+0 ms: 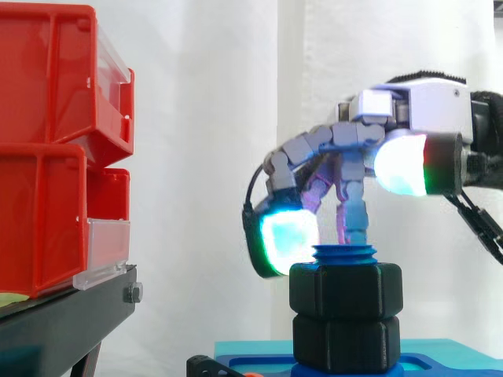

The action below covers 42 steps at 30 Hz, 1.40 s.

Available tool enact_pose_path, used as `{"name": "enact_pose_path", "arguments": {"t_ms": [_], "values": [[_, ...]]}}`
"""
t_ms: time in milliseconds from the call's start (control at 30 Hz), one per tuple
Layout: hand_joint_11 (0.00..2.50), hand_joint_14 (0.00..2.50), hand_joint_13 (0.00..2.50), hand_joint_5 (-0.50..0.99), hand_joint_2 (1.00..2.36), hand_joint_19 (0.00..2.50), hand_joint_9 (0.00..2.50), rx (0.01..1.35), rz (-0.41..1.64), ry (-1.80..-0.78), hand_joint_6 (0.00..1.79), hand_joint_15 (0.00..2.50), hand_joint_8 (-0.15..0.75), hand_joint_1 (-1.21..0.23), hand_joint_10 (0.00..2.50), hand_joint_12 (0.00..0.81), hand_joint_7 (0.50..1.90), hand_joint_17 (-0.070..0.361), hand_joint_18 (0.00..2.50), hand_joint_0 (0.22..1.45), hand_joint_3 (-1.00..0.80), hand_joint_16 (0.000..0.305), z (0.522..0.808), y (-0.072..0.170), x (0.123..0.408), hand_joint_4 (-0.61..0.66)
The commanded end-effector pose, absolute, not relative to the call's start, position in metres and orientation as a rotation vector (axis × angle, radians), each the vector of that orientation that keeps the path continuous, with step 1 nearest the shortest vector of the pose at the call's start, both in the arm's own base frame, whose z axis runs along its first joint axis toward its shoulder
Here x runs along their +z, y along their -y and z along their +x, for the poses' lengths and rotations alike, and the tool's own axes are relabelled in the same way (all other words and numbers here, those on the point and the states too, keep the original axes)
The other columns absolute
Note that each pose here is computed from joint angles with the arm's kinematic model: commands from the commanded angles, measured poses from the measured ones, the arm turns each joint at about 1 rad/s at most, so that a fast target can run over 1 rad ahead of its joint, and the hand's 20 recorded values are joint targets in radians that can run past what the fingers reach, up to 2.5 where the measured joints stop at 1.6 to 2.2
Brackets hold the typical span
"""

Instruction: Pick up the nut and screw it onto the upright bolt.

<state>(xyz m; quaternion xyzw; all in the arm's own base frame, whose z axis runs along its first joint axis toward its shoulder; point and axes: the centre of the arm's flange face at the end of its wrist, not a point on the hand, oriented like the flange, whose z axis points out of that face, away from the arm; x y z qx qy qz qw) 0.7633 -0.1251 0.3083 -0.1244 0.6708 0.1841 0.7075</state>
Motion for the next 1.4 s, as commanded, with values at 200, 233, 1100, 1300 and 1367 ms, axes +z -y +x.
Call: {"name": "enact_pose_path", "arguments": {"t_ms": [200, 233, 1100, 1300, 1367], "values": [[0.0, 0.0, 0.79, -0.08, 1.0, 0.05, 1.3, 0.425, -0.265, -1.557, 0.5, 0.0, 0.281, -0.24, 0.0, 0.316, 0.73, 0.107, 0.61, 0.43, -0.5, 0.048, 0.758, 0.127, 0.315, 0.25], [0.0, 0.0, 0.78, -0.1, 1.0, 0.05, 1.24, 0.426, -0.264, -1.56, 0.5, 0.0, 0.279, -0.26, 0.0, 0.323, 0.71, 0.108, 0.62, 0.43, -0.5, 0.048, 0.758, 0.126, 0.316, 0.24], [0.0, 0.0, 0.54, -0.19, 1.0, 0.03, 0.84, 0.306, -0.2, -1.708, 0.5, 0.0, 0.305, -0.58, 0.0, 0.391, 0.7, 0.129, 0.46, 0.41, -0.5, 0.057, 0.743, 0.121, 0.32, 0.21], [0.0, 0.0, 0.51, -0.2, 1.0, 0.03, 0.79, 0.296, -0.185, -1.721, 0.5, 0.0, 0.306, -0.61, 0.0, 0.399, 0.7, 0.132, 0.44, 0.41, -0.5, 0.059, 0.744, 0.112, 0.318, 0.21], [0.0, 0.0, 0.5, -0.2, 1.0, 0.03, 0.78, 0.298, -0.181, -1.721, 0.5, 0.0, 0.306, -0.61, 0.0, 0.4, 0.7, 0.133, 0.43, 0.41, -0.5, 0.059, 0.744, 0.112, 0.319, 0.2]]}}
